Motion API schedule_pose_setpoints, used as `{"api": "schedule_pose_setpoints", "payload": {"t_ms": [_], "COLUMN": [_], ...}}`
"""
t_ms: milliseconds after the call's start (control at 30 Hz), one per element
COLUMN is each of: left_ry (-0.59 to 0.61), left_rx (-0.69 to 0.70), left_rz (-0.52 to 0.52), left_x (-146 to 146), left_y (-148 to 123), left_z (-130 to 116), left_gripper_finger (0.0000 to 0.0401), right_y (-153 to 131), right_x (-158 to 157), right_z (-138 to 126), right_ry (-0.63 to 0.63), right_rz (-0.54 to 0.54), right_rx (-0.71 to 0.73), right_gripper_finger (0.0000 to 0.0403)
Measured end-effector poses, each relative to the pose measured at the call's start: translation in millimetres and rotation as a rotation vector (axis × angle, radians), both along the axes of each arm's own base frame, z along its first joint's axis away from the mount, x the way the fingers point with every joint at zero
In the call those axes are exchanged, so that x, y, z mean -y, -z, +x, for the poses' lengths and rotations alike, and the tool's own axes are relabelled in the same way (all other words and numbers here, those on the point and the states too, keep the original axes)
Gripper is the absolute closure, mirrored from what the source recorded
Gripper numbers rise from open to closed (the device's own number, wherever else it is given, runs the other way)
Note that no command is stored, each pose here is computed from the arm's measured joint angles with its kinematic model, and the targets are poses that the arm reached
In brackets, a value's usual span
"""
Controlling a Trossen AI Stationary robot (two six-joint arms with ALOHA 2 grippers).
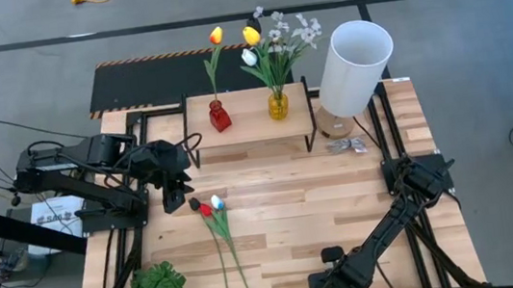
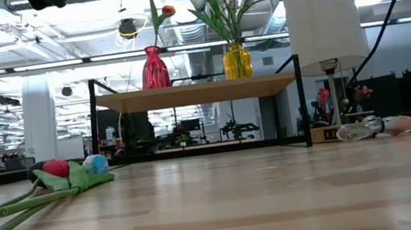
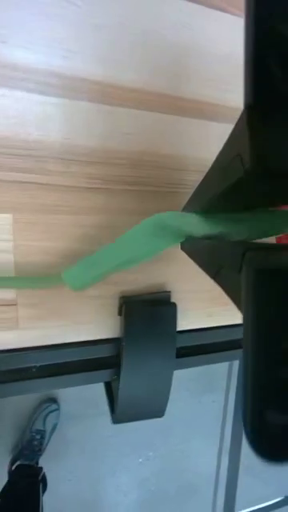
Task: Pick and place flowers into a vace then onto a shelf
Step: Put the bottom red tulip into the red flower vase
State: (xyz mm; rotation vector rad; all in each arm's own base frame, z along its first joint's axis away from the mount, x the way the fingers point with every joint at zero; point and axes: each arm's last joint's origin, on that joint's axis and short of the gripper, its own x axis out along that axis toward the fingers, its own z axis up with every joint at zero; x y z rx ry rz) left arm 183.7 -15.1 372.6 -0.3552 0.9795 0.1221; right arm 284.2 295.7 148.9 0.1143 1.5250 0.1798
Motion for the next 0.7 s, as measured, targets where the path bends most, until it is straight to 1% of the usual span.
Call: {"api": "schedule_pose_setpoints", "payload": {"t_ms": [67,100,167,233,400,600,700], "left_ry": [0.001,0.004,0.021,0.057,0.177,0.300,0.365], "left_rx": [0.000,0.000,-0.002,-0.004,-0.008,-0.013,-0.010], "left_rz": [-0.001,-0.005,-0.017,-0.052,-0.172,-0.336,-0.429], "left_x": [0,0,1,2,7,12,15], "left_y": [0,0,0,0,-1,-2,-4], "left_z": [0,0,0,0,-1,-3,-3], "left_gripper_finger": [0.0252,0.0252,0.0252,0.0252,0.0252,0.0252,0.0252], "right_y": [0,0,0,0,-10,-38,-52], "right_x": [0,0,0,0,3,17,29], "right_z": [0,0,0,0,9,31,43], "right_ry": [0.006,0.015,0.042,0.073,0.146,0.206,0.182], "right_rz": [0.001,0.002,0.003,0.004,0.009,-0.049,-0.090], "right_rx": [-0.001,-0.003,-0.008,-0.014,-0.006,0.059,0.090], "right_gripper_finger": [0.0393,0.0397,0.0394,0.0392,0.0399,0.0401,0.0402]}}
